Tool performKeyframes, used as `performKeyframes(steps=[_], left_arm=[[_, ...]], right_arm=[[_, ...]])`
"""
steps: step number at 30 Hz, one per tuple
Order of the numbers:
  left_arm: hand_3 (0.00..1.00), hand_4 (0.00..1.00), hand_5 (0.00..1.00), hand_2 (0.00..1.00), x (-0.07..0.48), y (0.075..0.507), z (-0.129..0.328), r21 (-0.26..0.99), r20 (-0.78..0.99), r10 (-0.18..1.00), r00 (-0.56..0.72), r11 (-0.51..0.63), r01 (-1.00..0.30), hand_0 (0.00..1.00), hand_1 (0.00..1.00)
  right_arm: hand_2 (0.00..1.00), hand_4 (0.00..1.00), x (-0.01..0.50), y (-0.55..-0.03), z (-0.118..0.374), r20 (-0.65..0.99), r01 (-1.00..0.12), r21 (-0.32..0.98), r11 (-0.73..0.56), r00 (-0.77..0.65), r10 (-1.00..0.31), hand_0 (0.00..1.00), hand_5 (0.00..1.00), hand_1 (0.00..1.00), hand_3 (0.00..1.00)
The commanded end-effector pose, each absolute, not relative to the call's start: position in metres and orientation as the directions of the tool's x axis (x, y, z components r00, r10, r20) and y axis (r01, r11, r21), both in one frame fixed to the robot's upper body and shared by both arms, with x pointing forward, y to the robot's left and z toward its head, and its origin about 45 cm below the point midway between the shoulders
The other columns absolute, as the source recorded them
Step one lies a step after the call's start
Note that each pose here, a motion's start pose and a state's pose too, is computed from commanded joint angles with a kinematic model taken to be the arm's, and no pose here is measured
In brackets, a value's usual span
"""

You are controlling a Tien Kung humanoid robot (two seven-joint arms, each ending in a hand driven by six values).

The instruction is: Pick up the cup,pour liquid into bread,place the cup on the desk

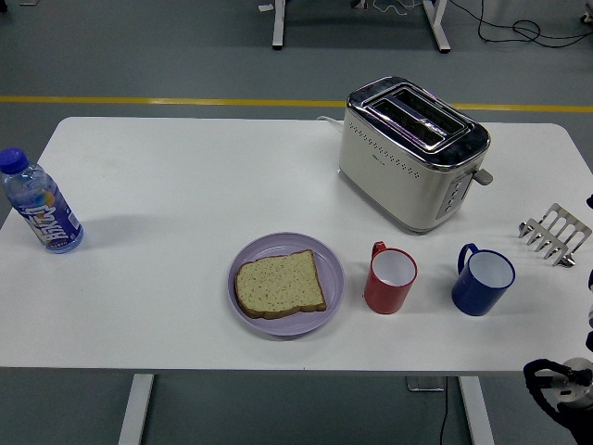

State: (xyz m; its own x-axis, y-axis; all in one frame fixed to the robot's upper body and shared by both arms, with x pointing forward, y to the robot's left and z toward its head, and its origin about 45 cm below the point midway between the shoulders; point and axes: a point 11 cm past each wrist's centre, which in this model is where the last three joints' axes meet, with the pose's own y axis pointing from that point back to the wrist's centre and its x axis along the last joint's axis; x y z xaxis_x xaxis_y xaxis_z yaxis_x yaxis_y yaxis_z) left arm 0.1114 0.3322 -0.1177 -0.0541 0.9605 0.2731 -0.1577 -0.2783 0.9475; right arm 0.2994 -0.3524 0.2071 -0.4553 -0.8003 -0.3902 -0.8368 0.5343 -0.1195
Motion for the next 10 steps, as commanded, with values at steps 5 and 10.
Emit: performKeyframes(steps=[5, 10], left_arm=[[0.542, 0.251, 0.998, 0.698, 0.1087, 0.3327, -0.1183, 0.948, 0.272, 0.961, -0.055, -0.278, -0.155, 0.679, 0.683], [0.542, 0.251, 0.998, 0.698, 0.1067, 0.3331, -0.1187, 0.948, 0.271, 0.96, -0.065, -0.278, -0.154, 0.679, 0.683]], right_arm=[[0.545, 0.718, 0.2982, -0.3544, 0.2074, -0.391, -0.832, -0.121, 0.541, -0.461, -0.797, 0.59, 0.079, 0.434, 0.562], [0.544, 0.718, 0.2975, -0.3543, 0.2055, -0.391, -0.832, -0.115, 0.543, -0.465, -0.795, 0.587, 0.08, 0.431, 0.561]])
